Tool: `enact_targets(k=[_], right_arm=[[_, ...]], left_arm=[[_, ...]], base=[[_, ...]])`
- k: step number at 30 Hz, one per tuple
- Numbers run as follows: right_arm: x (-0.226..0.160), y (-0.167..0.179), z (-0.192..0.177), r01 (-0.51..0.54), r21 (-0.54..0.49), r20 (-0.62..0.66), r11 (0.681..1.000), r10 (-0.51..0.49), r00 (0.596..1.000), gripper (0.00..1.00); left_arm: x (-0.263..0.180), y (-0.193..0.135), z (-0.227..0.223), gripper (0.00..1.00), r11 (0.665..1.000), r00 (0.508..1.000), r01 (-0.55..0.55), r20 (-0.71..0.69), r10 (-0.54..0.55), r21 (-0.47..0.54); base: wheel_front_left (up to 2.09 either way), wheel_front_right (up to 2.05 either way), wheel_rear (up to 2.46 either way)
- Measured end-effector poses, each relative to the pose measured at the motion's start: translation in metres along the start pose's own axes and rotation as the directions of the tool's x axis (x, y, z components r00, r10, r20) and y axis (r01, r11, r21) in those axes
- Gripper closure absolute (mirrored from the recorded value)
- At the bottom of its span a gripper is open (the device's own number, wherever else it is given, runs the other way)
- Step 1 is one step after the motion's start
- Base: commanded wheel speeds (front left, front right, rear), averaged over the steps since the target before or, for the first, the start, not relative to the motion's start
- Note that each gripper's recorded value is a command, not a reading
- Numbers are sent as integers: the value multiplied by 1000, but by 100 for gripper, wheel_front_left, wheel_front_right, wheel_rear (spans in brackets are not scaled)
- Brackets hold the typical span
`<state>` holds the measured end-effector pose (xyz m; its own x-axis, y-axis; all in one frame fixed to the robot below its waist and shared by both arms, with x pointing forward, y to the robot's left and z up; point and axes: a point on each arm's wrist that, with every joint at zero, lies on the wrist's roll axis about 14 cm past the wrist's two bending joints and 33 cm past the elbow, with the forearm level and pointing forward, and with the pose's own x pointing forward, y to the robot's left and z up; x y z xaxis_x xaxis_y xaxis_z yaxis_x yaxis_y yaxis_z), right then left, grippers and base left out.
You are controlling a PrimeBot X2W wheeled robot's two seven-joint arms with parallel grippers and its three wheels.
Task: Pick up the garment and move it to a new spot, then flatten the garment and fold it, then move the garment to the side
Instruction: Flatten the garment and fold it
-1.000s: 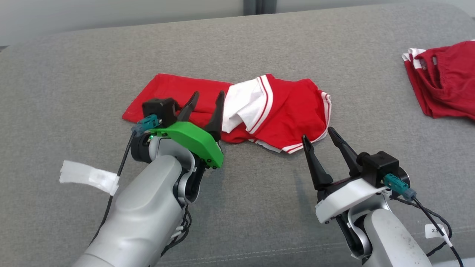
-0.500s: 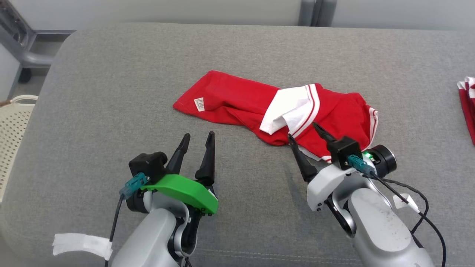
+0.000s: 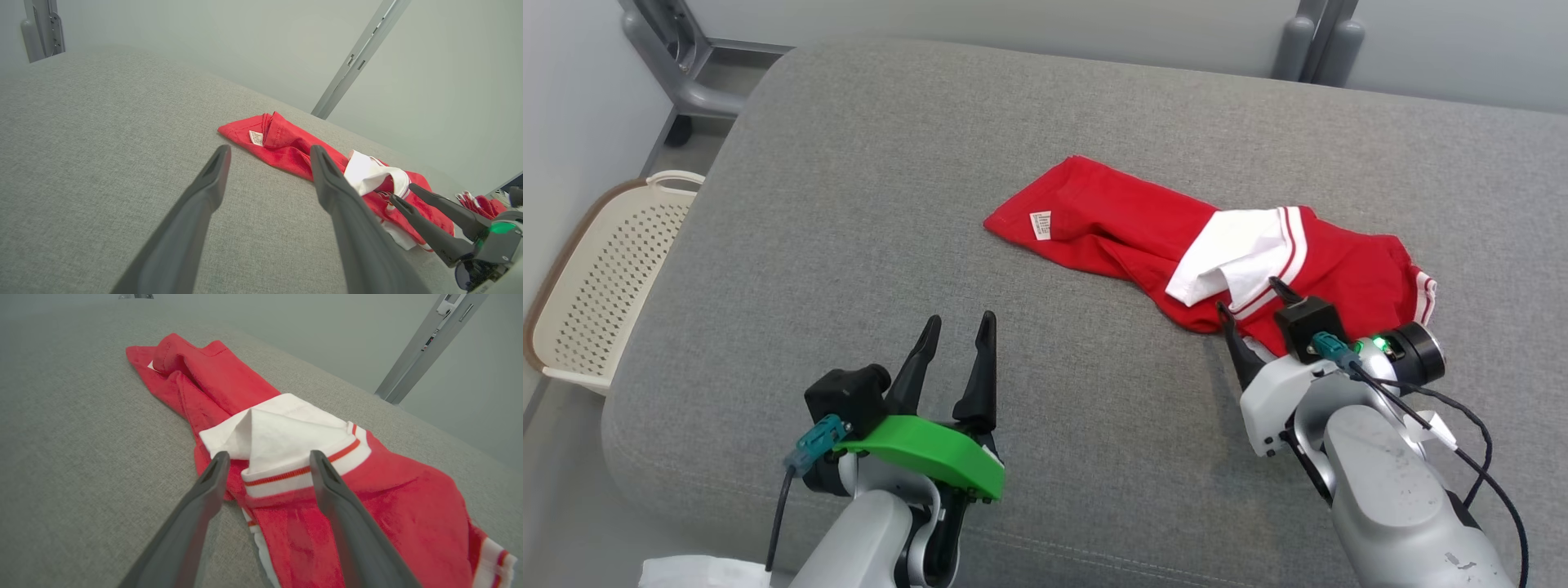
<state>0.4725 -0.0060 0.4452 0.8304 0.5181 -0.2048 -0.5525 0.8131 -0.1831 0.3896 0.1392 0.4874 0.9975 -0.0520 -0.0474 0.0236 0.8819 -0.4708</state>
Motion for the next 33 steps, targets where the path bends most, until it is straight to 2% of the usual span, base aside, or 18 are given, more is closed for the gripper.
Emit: enact_targets(k=[11, 20, 21, 22, 23, 24, 25, 29, 33], right_arm=[[2, -23, -8, 65, -34, -34, 997, -66, 997, 0], [9, -5, -12, 6, -29, -47, 1000, -7, 999, 0], [10, -6, -11, 7, -33, -47, 999, -8, 999, 25], [11, -7, -10, 11, -34, -45, 999, -12, 999, 55], [11, -9, -9, 17, -34, -46, 999, -19, 999, 67], [10, -11, -10, 23, -34, -50, 999, -25, 998, 89], [10, -13, -11, 30, -32, -53, 999, -32, 998, 100], [8, -23, -8, 59, -27, -49, 998, -61, 997, 100], [3, -35, -1, 87, -74, -27, 993, -89, 996, 100]], left_arm=[[-15, 12, 8, 0, 999, 999, -37, 37, 37, 3], [-21, 18, 6, 0, 998, 998, -56, 35, 56, 3], [-22, 18, 7, 0, 998, 998, -56, 36, 56, 3], [-22, 18, 7, 0, 998, 998, -56, 36, 56, 3], [-22, 18, 7, 0, 998, 998, -56, 36, 56, 4], [-22, 18, 7, 0, 998, 998, -55, 37, 55, 6], [-22, 18, 7, 0, 998, 998, -54, 38, 54, 7], [-24, 18, 5, 0, 998, 998, -59, 33, 59, 6], [-22, 13, 4, 0, 999, 999, -41, 31, 41, 3]], base=[[0, 0, 0], [0, 0, 0], [0, 0, 0], [0, 0, 0], [0, 0, 0], [0, 0, 0], [0, 0, 0], [0, 0, 0], [0, 0, 0]])
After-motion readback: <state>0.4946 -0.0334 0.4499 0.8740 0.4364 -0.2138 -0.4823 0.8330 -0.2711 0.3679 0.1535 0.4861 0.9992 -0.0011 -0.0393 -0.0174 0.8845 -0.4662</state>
